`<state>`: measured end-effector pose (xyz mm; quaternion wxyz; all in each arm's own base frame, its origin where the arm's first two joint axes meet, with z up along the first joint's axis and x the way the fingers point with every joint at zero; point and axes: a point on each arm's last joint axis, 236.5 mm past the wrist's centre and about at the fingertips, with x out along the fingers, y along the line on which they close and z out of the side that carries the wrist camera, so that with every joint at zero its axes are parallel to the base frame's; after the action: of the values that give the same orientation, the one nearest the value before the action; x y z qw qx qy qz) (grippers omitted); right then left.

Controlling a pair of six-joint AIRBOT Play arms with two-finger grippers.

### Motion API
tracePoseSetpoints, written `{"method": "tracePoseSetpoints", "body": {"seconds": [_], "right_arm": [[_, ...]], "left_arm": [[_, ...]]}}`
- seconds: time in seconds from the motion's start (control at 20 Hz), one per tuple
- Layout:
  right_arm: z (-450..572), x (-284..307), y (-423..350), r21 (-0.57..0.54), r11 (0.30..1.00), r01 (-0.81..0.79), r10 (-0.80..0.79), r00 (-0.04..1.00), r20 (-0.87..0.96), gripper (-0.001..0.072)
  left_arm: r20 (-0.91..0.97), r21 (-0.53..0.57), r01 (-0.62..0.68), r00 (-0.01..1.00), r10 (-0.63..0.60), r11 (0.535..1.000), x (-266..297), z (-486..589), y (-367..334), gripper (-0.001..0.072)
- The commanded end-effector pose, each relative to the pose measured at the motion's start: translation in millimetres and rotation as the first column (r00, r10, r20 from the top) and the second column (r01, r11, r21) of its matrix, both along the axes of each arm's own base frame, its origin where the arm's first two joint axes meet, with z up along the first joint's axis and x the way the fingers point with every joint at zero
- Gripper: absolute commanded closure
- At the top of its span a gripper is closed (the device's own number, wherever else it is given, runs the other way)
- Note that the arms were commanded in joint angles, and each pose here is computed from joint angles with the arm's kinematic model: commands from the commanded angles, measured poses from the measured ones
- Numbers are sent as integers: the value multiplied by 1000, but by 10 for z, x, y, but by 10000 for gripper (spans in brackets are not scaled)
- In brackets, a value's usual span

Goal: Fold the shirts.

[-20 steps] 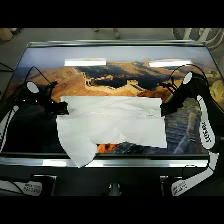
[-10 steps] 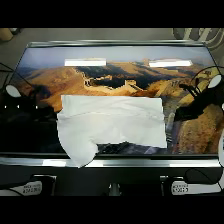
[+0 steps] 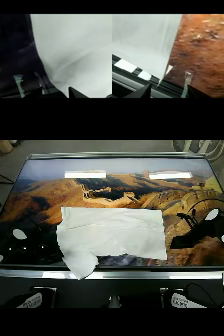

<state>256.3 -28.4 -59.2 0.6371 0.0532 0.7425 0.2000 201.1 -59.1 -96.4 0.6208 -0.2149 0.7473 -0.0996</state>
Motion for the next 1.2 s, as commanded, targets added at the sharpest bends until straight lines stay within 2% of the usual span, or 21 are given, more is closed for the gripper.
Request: {"method": "tracePoseSetpoints", "body": {"seconds": [0.0,0.2,0.3,0.4,0.65,0.7,0.75,0.85,1.15], "right_arm": [[-79,-78,27,4,1000,4,-4,1000,-9,204],[-245,-240,244,79,996,34,-31,999,-43,202],[-330,-299,362,117,992,56,-51,998,-48,154],[-392,-312,469,154,985,79,-74,996,-40,154],[-559,-422,534,154,981,121,-113,992,-59,177],[-587,-432,538,152,980,126,-119,991,-58,212],[-608,-421,530,146,981,131,-125,991,-50,325],[-622,-340,490,131,982,136,-135,991,-16,686],[-19,418,265,93,992,87,-107,962,250,695]], "left_arm": [[-22,-27,-14,1000,13,1000,-162,-117,-116,292],[17,5,-26,1000,25,1000,-84,-208,-160,293],[29,19,-36,999,36,999,-41,-226,-188,343],[33,23,-42,999,42,999,-23,-226,-196,683],[48,24,-42,998,41,999,3,-196,-193,677],[54,25,-43,998,42,999,19,-189,-191,677],[66,27,-42,997,40,999,45,-182,-185,677],[87,28,-36,996,33,999,106,-153,-177,678],[353,53,-16,936,-4,998,870,577,-89,679]]}}
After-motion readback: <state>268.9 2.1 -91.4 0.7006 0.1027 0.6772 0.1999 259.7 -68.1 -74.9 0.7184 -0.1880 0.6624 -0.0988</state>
